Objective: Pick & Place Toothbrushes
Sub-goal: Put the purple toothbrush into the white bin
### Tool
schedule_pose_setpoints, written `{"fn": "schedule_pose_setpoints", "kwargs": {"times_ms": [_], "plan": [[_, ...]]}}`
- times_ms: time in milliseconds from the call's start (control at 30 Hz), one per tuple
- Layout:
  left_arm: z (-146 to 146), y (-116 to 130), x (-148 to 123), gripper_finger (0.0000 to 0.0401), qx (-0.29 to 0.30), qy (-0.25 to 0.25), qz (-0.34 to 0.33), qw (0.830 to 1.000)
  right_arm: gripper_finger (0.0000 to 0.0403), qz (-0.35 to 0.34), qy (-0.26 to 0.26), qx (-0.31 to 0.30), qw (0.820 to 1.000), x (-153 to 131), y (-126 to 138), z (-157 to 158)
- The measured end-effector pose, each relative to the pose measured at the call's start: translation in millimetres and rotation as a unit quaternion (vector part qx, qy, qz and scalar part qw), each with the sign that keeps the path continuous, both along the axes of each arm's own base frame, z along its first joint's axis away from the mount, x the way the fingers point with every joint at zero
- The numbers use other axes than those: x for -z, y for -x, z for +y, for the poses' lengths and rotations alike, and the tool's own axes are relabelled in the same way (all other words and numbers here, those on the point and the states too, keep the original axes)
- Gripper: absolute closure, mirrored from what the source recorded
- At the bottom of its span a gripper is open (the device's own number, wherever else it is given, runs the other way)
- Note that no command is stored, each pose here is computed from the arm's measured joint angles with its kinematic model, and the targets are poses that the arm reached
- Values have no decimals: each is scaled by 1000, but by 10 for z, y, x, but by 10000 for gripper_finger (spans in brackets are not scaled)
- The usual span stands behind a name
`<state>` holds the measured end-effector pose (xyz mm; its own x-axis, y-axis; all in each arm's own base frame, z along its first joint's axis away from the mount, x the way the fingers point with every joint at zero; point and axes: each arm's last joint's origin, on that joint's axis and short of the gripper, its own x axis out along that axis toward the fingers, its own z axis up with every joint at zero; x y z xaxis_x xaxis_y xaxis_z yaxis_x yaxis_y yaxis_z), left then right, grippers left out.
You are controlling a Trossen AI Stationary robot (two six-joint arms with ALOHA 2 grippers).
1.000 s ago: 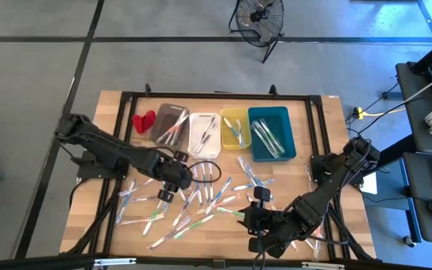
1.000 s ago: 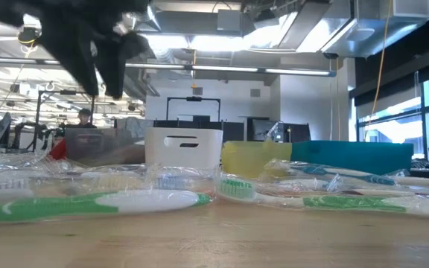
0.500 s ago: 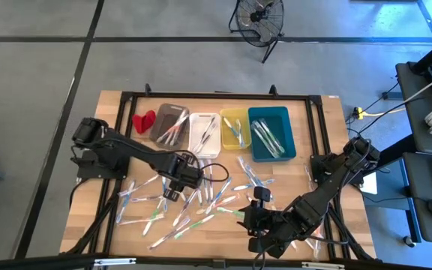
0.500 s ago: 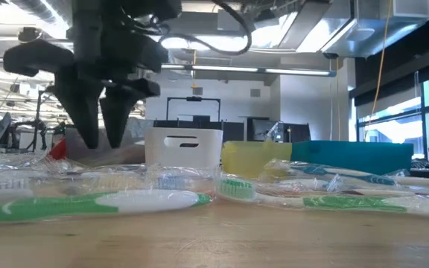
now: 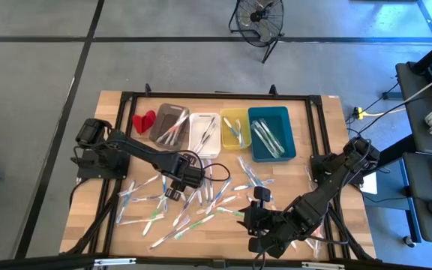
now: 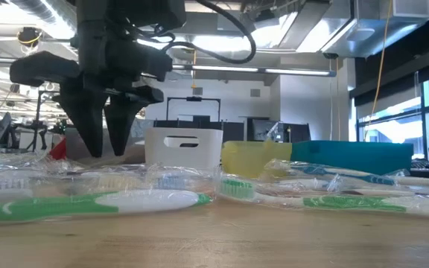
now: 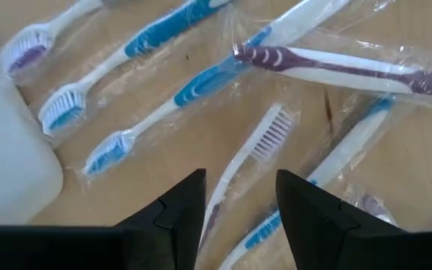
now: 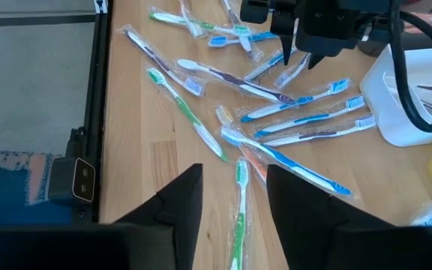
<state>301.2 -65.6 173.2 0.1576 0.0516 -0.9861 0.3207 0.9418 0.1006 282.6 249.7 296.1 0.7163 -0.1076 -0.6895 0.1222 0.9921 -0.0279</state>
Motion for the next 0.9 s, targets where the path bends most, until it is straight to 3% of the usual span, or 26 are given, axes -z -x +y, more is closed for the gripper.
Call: {"fn": "schedule_pose_setpoints", "kwargs": {"times_ms": [433, 600, 900], "plan": [[43, 88, 304, 246, 9, 2, -13, 1000, 268, -1, -1, 0, 1000, -2, -3, 1], [135, 117, 361, 253, -5, 33, -9, 999, 258, -3, 0, 1, 1000, -3, -4, 0], [197, 103, 374, 332, 3, 34, -11, 999, 241, -4, 0, 2, 1000, -4, -5, 1]]}}
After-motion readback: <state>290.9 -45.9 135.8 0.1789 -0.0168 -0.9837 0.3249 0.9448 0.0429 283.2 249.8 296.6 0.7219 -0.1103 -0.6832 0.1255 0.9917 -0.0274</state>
